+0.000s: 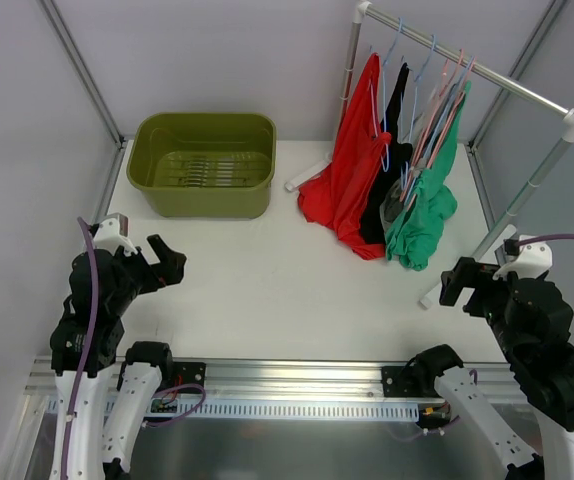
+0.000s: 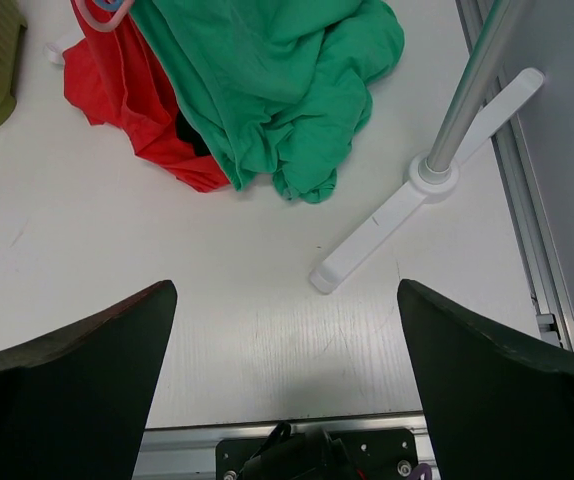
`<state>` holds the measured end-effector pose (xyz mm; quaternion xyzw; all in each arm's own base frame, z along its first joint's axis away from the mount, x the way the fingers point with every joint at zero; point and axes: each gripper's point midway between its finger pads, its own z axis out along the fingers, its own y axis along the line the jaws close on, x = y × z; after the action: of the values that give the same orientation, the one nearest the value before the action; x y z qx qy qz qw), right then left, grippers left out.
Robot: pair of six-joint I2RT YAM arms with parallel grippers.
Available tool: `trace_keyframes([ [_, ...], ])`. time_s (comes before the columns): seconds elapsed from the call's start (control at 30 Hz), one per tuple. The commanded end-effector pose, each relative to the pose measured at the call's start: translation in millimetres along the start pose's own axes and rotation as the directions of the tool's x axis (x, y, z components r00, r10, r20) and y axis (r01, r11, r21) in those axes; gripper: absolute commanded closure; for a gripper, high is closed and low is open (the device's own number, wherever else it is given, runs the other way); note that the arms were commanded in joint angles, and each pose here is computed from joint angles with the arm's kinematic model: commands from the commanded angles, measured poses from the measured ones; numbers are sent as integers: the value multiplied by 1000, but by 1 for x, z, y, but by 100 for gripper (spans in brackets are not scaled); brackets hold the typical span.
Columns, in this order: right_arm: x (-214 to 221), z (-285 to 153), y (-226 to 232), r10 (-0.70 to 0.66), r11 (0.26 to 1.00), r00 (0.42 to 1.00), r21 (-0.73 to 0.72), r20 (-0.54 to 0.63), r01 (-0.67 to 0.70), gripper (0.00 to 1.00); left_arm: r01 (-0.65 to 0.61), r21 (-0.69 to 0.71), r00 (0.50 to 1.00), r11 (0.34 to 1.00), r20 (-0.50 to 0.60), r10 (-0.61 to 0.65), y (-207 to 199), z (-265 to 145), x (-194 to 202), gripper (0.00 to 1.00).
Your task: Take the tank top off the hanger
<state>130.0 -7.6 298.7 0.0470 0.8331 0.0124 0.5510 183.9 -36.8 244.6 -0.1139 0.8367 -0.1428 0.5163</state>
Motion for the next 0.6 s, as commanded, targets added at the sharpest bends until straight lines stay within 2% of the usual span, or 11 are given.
trace_keyframes([
  [0.0,-19,-1,8,9,999,998,-44,69,-6,1,13,-7,999,1000,47,-13,1,1,-7,1],
  [0.13,-35,1,26,11,993,996,-120,85,0,1,26,-2,997,1000,72,-26,2,-3,-6,1],
  [0.27,-62,12,34,14,995,997,-99,78,-6,1,33,13,993,999,111,-34,0,-10,-8,1],
  [0.43,-121,36,57,-3,996,998,-85,67,9,1,29,24,996,999,84,-31,-2,-6,-5,1],
  [0.57,-161,61,60,-19,1000,995,-14,93,20,12,20,48,999,999,39,-22,-7,0,1,1],
])
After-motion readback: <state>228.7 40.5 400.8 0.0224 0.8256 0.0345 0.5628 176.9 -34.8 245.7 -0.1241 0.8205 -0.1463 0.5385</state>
